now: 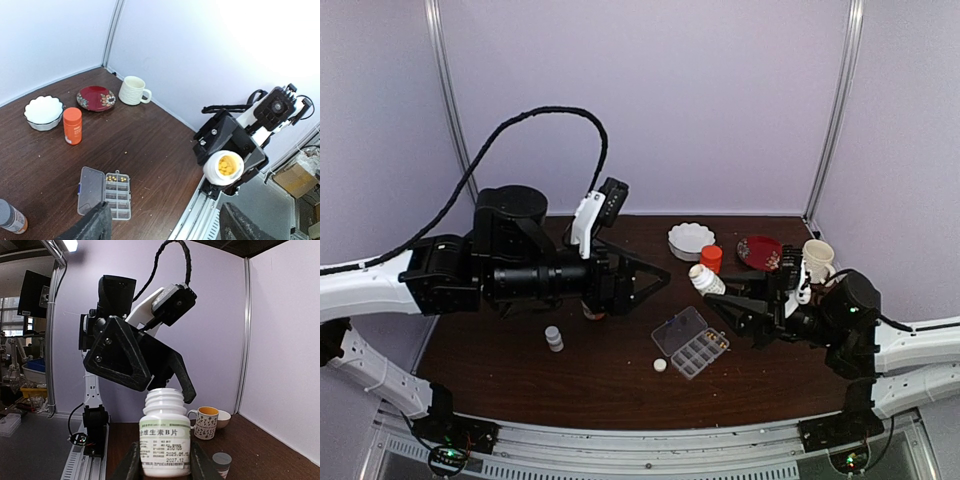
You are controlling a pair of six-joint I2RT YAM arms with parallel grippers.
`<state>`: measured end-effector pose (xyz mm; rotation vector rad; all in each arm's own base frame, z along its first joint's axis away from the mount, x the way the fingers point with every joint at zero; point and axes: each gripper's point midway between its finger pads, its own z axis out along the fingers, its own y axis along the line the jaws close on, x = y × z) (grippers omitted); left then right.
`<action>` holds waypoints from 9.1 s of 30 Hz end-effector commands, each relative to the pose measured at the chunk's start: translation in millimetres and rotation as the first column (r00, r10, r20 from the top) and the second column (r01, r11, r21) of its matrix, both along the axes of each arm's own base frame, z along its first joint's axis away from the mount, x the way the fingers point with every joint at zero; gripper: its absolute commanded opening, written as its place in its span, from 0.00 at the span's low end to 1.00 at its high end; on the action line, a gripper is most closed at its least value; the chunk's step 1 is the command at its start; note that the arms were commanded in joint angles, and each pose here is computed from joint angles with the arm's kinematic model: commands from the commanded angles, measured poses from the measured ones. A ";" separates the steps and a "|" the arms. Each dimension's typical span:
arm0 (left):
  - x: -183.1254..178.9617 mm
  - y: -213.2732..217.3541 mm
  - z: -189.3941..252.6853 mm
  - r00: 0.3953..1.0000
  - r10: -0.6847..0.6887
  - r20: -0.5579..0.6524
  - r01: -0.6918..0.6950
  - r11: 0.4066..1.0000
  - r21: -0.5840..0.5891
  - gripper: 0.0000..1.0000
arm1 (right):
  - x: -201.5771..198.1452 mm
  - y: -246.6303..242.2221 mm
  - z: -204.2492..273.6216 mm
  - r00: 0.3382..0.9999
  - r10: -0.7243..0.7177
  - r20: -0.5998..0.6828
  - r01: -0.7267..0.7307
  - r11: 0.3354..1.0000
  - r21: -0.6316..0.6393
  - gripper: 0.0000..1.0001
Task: Sort the pills into containers
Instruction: Pass from the right arm to the left, then place the pill bottle at the center of the board, then pick up the pill from the center of the board, then place the pill in the compartment of the pill container, then pick up the lid of the pill bottle from the center of the board.
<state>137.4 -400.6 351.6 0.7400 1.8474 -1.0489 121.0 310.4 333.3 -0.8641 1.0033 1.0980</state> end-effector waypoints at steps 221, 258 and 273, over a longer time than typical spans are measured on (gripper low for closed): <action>39.1 -27.4 -272.6 0.984 0.153 -0.095 -0.035 0.681 0.732 0.68 | 136.7 -105.0 -149.4 0.325 -0.861 -0.392 0.354 0.495 -0.794 0.43; 56.3 -39.3 -332.1 0.968 0.156 -0.195 0.066 0.592 0.803 0.34 | 128.2 -135.5 -112.0 0.347 -0.826 -0.444 0.540 0.563 -0.626 0.45; 67.4 -33.8 -206.4 0.980 0.158 -0.119 -0.041 0.749 0.662 0.34 | 103.3 -74.7 -88.5 0.620 -0.555 -0.555 0.328 0.825 -0.460 0.47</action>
